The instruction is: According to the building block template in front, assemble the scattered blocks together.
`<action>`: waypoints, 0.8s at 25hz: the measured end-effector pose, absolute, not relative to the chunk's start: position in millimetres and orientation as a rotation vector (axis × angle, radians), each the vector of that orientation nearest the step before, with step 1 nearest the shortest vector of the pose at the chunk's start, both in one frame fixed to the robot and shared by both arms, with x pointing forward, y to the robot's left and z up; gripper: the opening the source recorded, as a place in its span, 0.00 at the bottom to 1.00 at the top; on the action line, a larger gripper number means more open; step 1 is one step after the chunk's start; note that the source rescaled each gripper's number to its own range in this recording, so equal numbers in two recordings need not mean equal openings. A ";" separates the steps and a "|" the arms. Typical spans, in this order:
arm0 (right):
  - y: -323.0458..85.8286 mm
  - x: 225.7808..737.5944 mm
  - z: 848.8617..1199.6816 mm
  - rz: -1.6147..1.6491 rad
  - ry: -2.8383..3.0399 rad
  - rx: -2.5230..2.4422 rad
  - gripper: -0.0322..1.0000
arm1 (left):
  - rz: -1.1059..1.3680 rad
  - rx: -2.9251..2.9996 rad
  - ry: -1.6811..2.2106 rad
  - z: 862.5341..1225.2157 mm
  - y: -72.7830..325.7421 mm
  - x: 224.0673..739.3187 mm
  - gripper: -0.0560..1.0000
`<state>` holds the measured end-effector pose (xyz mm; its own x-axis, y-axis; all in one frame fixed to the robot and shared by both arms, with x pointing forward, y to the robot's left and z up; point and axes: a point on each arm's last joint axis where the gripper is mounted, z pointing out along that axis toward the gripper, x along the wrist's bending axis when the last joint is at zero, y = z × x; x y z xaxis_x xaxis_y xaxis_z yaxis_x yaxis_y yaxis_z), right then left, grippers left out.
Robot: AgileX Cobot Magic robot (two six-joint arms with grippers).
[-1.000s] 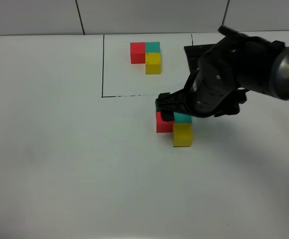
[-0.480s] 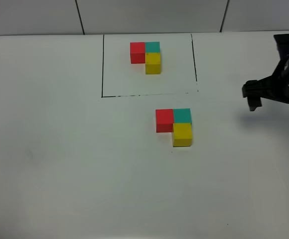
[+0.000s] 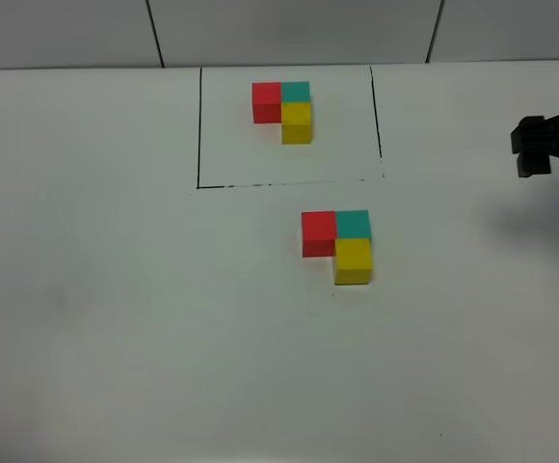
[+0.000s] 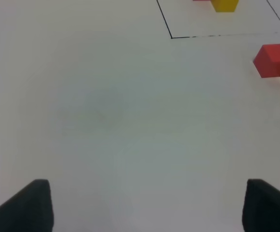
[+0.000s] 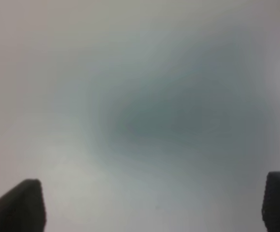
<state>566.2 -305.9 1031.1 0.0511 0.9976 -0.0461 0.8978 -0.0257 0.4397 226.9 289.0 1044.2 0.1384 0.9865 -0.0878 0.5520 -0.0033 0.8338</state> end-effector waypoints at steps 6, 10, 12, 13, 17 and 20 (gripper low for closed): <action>-304.8 513.3 1062.8 0.555 1.806 1.883 0.85 | 0.721 1.655 1.510 1044.2 289.0 226.9 0.71; -304.1 470.2 1083.3 0.636 1.747 1.838 0.84 | 0.721 1.655 1.510 1044.2 289.0 226.9 0.71; -304.1 446.9 1088.6 0.651 1.732 1.828 0.84 | 0.721 1.655 1.510 1044.2 289.0 226.9 0.71; -304.1 434.2 1090.4 0.661 1.722 1.820 0.84 | 0.721 1.655 1.510 1044.2 289.0 226.9 0.71; -304.0 386.3 1093.3 0.721 1.670 1.774 0.84 | 0.721 1.655 1.510 1044.2 289.0 226.9 0.71; -303.6 356.0 1089.0 0.744 1.650 1.766 0.84 | 0.721 1.655 1.510 1044.2 289.0 226.9 0.71</action>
